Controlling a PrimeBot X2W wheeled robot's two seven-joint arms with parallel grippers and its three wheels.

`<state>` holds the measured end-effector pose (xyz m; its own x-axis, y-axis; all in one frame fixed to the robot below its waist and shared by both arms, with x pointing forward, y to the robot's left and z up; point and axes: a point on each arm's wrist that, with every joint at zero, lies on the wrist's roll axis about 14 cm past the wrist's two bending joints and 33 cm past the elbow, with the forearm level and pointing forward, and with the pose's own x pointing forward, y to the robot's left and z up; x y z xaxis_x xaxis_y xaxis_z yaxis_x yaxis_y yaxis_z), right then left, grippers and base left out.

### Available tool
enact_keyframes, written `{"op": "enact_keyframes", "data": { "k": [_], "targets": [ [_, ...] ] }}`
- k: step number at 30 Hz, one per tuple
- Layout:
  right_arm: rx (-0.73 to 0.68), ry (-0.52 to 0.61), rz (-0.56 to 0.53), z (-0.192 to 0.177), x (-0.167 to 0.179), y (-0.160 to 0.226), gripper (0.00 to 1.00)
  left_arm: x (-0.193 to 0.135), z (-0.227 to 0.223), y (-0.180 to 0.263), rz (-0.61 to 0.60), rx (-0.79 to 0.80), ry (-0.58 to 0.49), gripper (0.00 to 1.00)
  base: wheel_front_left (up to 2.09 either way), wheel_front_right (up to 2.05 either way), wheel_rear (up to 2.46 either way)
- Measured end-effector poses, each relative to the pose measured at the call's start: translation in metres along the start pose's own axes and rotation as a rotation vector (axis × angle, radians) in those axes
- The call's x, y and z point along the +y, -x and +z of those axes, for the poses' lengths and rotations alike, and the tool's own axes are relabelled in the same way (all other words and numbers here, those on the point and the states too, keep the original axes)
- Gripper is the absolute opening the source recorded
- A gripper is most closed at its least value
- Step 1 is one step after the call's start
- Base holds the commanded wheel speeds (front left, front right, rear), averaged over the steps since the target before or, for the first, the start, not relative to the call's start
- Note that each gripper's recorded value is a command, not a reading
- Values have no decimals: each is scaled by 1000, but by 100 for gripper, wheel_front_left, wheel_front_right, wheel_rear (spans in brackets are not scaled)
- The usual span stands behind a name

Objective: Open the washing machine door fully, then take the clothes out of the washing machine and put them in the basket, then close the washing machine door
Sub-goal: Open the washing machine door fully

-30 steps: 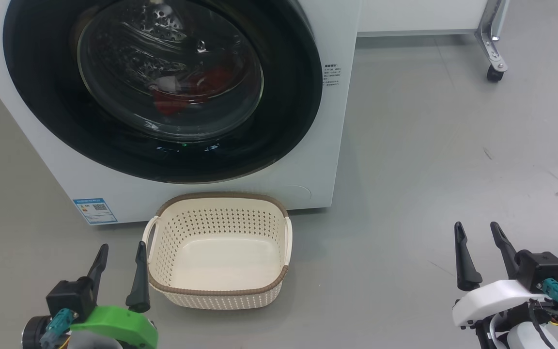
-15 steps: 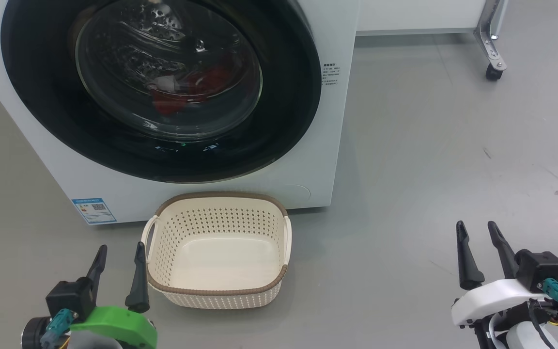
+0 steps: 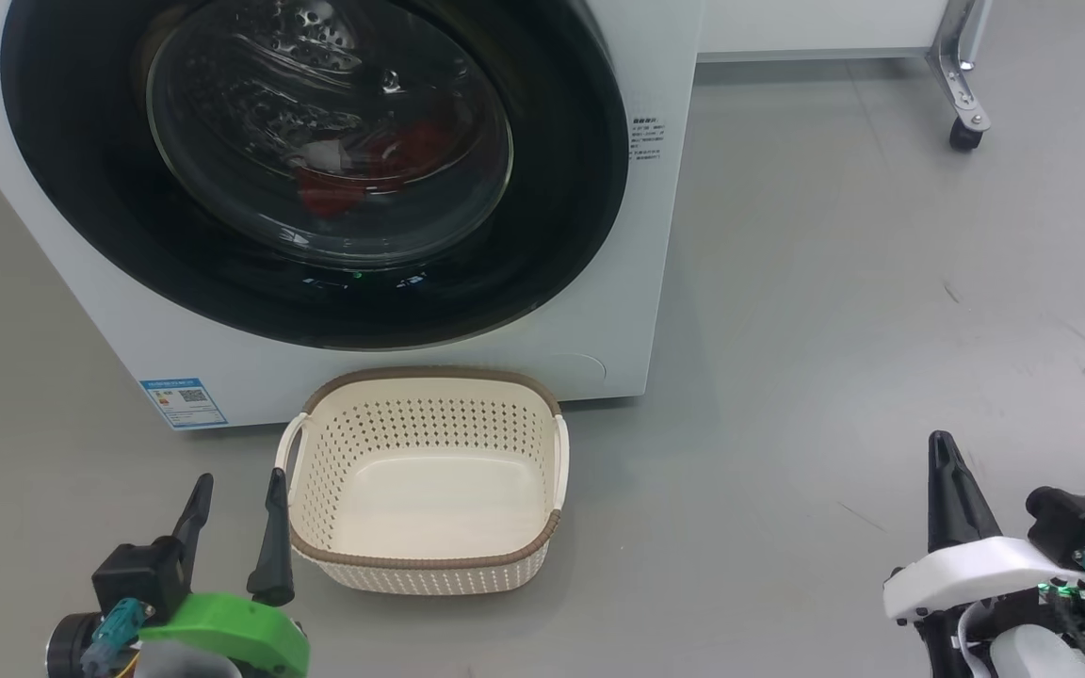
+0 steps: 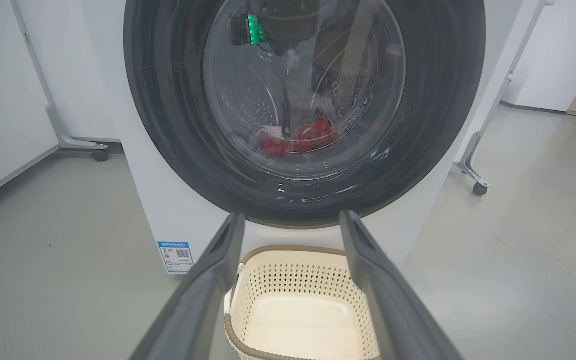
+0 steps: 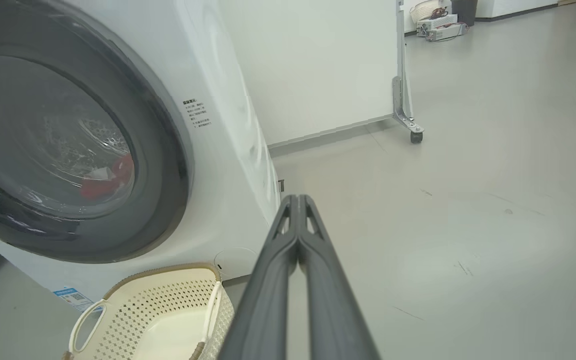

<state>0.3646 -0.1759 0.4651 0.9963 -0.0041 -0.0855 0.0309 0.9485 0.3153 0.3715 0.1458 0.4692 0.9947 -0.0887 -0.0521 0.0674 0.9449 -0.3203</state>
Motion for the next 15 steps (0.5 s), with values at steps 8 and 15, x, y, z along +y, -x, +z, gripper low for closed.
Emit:
{"op": "enact_keyframes", "data": {
  "k": [8,15],
  "targets": [
    [-12,-377,-87,-5,-5,-7,0,-2,1,-8,-9,-5,1,100,0,0,0],
    [16,-615,-87,-6,-7,-26,0,-1,0,-15,-13,-3,-9,100,0,0,0]
  ]
}}
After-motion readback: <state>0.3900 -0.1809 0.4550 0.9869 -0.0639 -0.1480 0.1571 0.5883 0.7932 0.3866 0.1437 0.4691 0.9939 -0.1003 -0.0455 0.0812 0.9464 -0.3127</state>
